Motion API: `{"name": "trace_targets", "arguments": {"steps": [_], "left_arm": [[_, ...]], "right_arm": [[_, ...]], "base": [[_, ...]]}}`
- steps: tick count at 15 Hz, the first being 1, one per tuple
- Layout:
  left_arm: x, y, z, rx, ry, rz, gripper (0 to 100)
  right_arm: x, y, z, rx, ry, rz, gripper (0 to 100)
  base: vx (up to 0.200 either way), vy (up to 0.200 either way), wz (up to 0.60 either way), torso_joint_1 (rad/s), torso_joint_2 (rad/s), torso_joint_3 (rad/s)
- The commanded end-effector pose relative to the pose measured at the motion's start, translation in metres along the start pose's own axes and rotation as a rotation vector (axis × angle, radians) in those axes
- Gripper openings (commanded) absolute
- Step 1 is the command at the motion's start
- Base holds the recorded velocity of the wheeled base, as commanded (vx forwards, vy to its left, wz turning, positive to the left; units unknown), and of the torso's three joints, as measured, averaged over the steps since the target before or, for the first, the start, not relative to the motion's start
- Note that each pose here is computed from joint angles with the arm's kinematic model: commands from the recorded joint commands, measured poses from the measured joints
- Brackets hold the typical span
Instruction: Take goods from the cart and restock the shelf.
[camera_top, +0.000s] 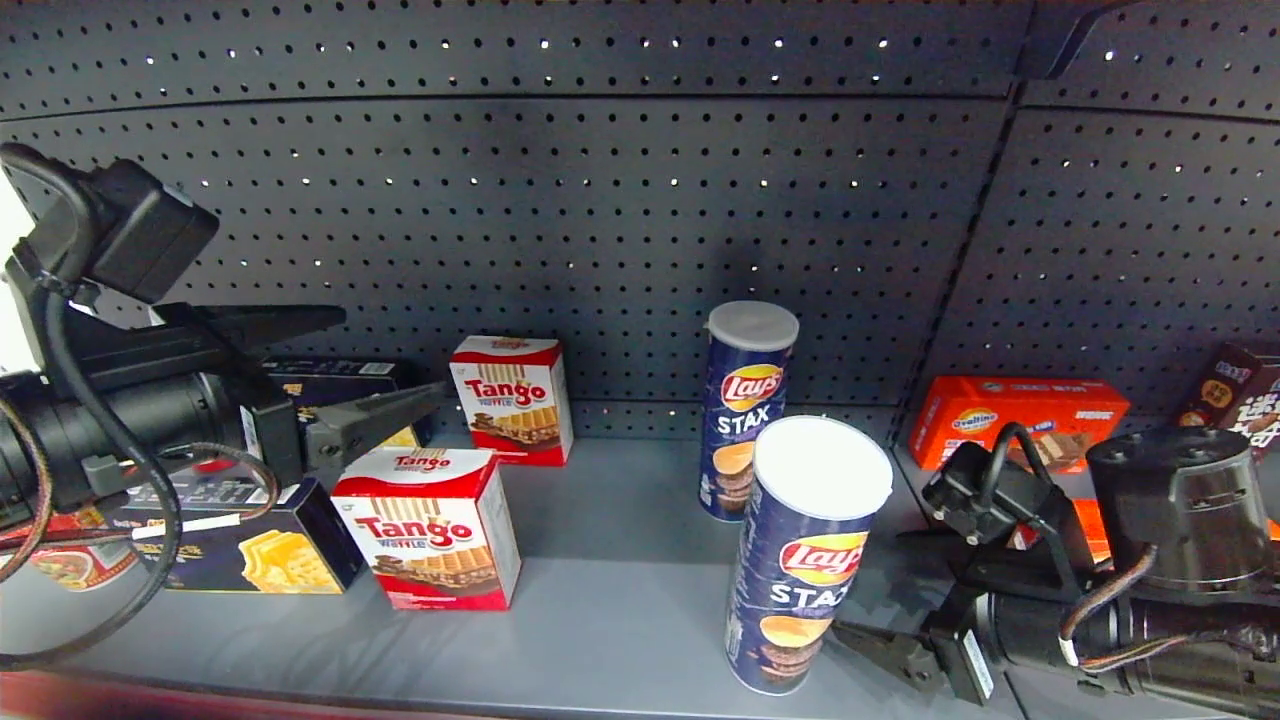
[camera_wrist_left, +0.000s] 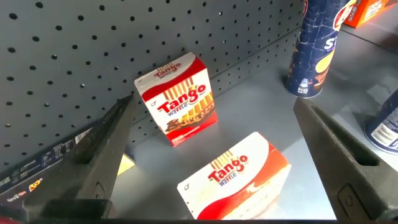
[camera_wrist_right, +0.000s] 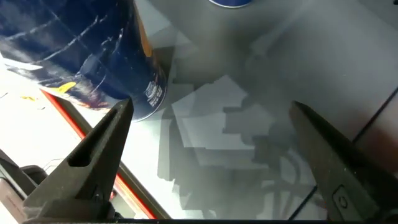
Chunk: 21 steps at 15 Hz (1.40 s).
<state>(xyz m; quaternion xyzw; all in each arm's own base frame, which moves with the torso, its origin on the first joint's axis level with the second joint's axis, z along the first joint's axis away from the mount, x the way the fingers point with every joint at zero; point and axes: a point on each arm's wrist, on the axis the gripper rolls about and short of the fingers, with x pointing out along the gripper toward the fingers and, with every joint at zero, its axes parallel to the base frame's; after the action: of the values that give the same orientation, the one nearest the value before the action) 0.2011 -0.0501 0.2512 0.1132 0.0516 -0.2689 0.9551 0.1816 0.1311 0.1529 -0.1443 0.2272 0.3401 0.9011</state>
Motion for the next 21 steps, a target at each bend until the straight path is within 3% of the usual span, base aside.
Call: {"name": "trace_targets", "arguments": {"steps": [1,17,21], "left_arm": [[0.000,0.000,0.000,-0.001,0.001,0.000,100],[-0.001,0.000,-0.004,-0.008,0.011,0.003,100],[-0.015,-0.003,-0.001,0.000,-0.016,0.015,100]], "right_arm": [[0.001,0.002,0.000,-0.005,0.001,0.009,100],[0.018,0.010,0.002,-0.022,0.021,0.044,100],[-0.013,0.007,0.014,-0.015,-0.093,0.016,100]], "base": [[0.000,0.000,0.00,0.000,0.00,0.000],[0.000,0.000,0.00,0.000,0.00,0.000],[0.000,0.000,0.00,0.000,0.00,0.000]]}}
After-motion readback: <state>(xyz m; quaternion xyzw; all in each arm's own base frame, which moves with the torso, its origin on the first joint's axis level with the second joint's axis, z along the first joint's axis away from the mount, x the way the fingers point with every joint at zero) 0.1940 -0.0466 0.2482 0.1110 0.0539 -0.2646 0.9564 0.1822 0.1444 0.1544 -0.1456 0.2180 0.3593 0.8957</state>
